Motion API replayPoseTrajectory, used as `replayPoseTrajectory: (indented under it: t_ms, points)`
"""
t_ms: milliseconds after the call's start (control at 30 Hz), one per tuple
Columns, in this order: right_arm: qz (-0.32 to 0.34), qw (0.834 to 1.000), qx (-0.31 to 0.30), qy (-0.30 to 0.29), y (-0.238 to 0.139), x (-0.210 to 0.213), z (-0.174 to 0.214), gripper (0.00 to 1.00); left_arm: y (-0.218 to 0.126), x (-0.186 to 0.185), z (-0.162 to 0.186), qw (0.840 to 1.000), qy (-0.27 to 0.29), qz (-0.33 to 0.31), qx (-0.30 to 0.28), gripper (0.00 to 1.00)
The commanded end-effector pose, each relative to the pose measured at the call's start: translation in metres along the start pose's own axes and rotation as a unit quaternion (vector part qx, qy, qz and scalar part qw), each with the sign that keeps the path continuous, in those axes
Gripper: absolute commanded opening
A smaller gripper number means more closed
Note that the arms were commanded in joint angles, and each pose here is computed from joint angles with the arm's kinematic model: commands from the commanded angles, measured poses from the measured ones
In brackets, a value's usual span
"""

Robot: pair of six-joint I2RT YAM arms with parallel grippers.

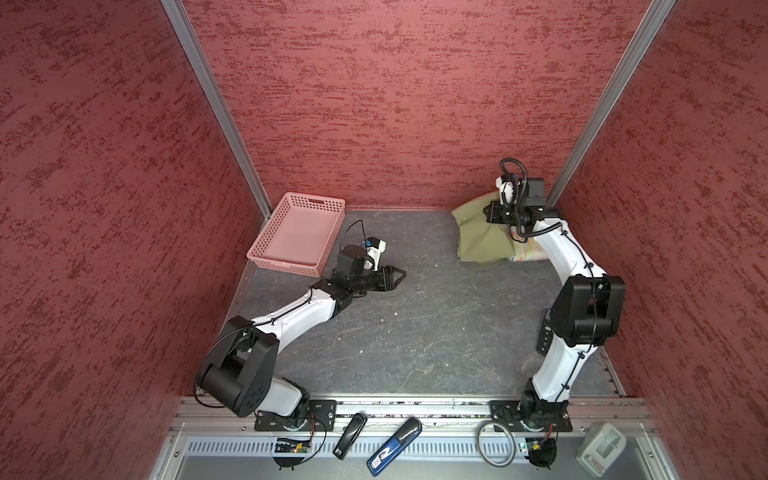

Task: Fold and stack the skirts
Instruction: 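Carry the folded olive skirt with the right gripper onto the floral skirt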

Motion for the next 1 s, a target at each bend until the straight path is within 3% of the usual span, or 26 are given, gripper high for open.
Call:
replayPoseTrajectory:
  t_ms: [0,167,467,867,967]
  points:
    - [0.014,1.0,0.013,-0.021,-0.006,-0.03,-0.008,0.0,-0.007,-0.012,-0.008,1.0,0.007,0.017,-0.002,0.57]
    - [0.033,0.999,0.029,-0.018,0.006,-0.076,-0.018,0.0,-0.006,-0.013,-0.011,1.0,0.007,0.019,0.0,0.57]
    - [0.101,0.992,0.071,0.002,0.017,-0.15,0.013,0.0,0.001,-0.011,-0.009,1.0,-0.004,0.007,0.02,0.57]
    - [0.215,0.974,0.057,-0.031,0.002,-0.198,0.012,0.0,0.013,-0.014,-0.011,0.999,-0.011,-0.009,0.037,0.56]
    - [0.254,0.963,0.074,-0.045,0.007,-0.21,0.024,0.0,0.015,-0.016,-0.014,0.999,-0.013,-0.012,0.037,0.56]
Point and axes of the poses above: each gripper's point midway between its finger pads, its own y axis out along the fingers, its own x axis along the line the jaws close on, z = x × y, the point moved 7 cm from there along -y, back along the fingers, and after that the axes turned 15 degrees about -y, right-handed, at the moved point
